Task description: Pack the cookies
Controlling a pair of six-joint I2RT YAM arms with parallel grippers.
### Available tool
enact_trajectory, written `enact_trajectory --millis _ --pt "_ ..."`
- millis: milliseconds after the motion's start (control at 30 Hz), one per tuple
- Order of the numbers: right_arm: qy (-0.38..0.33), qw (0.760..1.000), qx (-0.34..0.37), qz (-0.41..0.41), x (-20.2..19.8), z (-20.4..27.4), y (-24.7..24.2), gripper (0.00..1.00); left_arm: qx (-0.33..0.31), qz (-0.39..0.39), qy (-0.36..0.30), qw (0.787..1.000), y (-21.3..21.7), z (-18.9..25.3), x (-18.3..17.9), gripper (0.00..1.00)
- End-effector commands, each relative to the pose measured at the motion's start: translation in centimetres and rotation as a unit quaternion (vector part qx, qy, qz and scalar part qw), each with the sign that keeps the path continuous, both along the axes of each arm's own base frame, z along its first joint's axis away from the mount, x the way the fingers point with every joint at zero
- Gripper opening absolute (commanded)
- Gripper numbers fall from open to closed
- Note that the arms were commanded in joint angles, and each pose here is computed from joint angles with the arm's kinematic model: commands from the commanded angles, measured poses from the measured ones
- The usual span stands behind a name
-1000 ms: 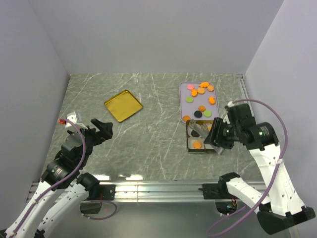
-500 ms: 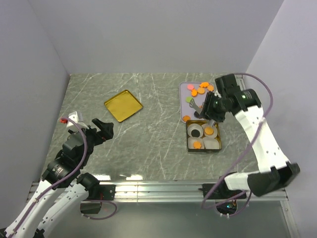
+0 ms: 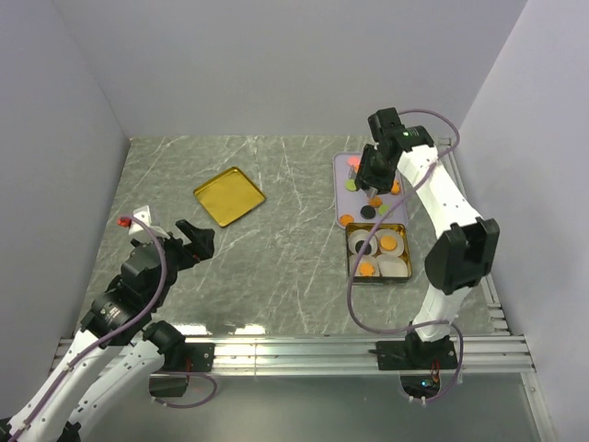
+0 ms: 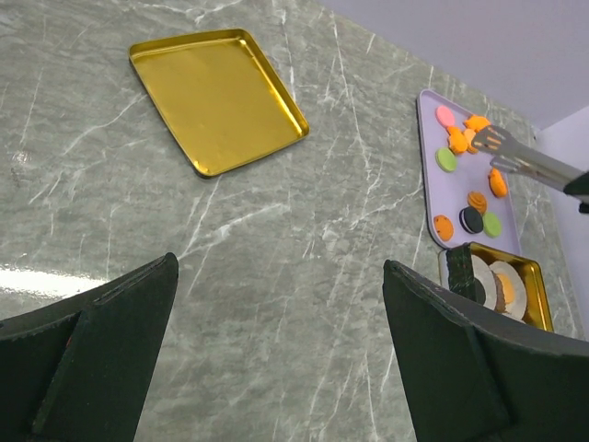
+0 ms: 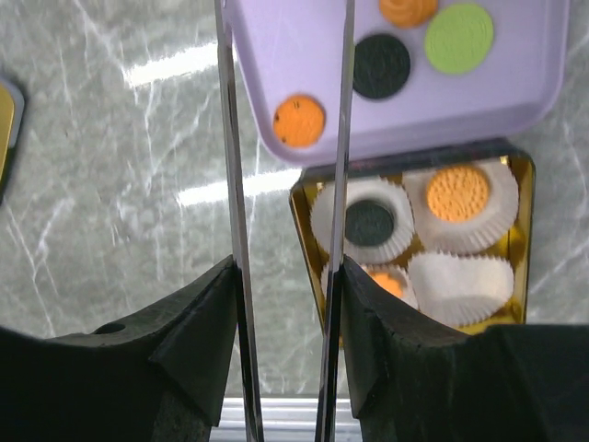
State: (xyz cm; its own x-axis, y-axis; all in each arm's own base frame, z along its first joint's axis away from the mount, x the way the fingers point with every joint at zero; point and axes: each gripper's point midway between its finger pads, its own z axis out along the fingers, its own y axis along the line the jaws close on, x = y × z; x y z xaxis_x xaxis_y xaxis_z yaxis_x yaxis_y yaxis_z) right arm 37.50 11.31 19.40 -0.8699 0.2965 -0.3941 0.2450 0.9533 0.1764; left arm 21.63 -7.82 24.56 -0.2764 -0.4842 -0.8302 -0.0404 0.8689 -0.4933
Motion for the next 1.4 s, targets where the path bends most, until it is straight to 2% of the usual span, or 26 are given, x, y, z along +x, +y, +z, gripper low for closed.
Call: enact_trajectory --millis 0,333,600,1100,1367 --pt "-0.046 0.999 -0.010 -0.008 3.2 1.8 -0.2 0.51 -0.006 0.003 -0.011 1.000 0.0 1.2 0.2 0.99" --pt "-0.025 0.998 -0.045 -0.034 5.4 -0.7 -0.9 0.51 0.011 0.000 0.010 1.000 -0.5 0.2 0.7 0.99" --pt "-0.007 0.999 -0.029 -0.035 6.5 -3.2 0.0 0.50 0.020 0.003 0.021 1.000 -0.6 -0.5 1.1 0.99" --pt "0.008 0.999 -0.026 -0.041 8.5 -5.1 -0.4 0.49 0.031 0.017 0.036 0.999 -0.3 -1.2 1.5 0.99" --pt "0.015 0.999 -0.014 -0.037 8.5 -5.5 0.0 0.37 0.033 0.020 0.039 0.999 -0.3 -1.2 1.5 0.99"
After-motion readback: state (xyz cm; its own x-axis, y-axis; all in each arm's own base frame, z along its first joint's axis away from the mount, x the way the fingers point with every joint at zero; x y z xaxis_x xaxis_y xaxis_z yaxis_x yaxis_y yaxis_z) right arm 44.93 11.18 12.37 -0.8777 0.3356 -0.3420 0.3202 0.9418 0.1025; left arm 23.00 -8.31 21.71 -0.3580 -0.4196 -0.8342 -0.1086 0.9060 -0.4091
